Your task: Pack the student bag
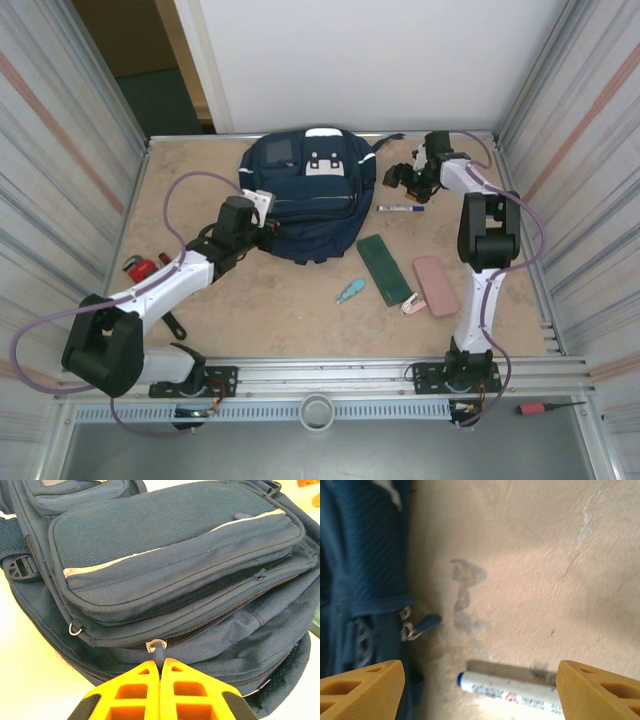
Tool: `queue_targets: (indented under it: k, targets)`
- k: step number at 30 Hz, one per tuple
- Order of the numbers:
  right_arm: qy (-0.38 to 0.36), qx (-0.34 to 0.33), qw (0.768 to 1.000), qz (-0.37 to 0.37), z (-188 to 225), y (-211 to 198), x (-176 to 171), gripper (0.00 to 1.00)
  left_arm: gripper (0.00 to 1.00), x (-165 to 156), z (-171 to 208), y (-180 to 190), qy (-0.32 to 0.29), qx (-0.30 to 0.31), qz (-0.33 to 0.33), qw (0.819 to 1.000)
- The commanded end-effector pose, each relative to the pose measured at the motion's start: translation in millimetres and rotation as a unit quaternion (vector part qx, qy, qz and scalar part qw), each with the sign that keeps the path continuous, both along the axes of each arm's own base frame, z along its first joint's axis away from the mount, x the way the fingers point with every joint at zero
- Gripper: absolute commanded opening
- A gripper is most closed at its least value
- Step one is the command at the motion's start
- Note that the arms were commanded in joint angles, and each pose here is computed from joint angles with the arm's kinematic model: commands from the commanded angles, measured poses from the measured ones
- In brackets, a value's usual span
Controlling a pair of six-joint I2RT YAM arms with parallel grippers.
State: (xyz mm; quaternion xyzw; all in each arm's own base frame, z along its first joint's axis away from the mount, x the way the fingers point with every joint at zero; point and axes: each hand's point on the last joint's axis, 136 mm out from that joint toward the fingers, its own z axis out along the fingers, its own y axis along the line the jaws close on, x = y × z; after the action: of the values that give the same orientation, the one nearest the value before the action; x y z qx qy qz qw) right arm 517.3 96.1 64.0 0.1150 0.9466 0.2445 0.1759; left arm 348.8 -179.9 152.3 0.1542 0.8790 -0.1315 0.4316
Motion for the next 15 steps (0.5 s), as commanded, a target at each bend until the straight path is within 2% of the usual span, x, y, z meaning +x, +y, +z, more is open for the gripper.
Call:
queue_targets:
  k: [1,10,15]
  targets:
    - [0.033,-0.036,0.999,0.019,-16.5,-6.8,-3.3,0.78,0.0,10.1,21.9,-8.4,-0.031,-0.015,-0.008,0.999]
    - [0.093,-0.068,0.991,0.066,-35.0,-0.8,-45.4,0.72,0.0,10.7,17.7,-7.2,-0.028,-0.009,-0.006,1.0]
    - [0.099,-0.089,0.988,0.08,-28.2,8.2,-72.4,0.61,0.0,11.0,15.4,-7.9,-0.026,-0.009,-0.007,1.0]
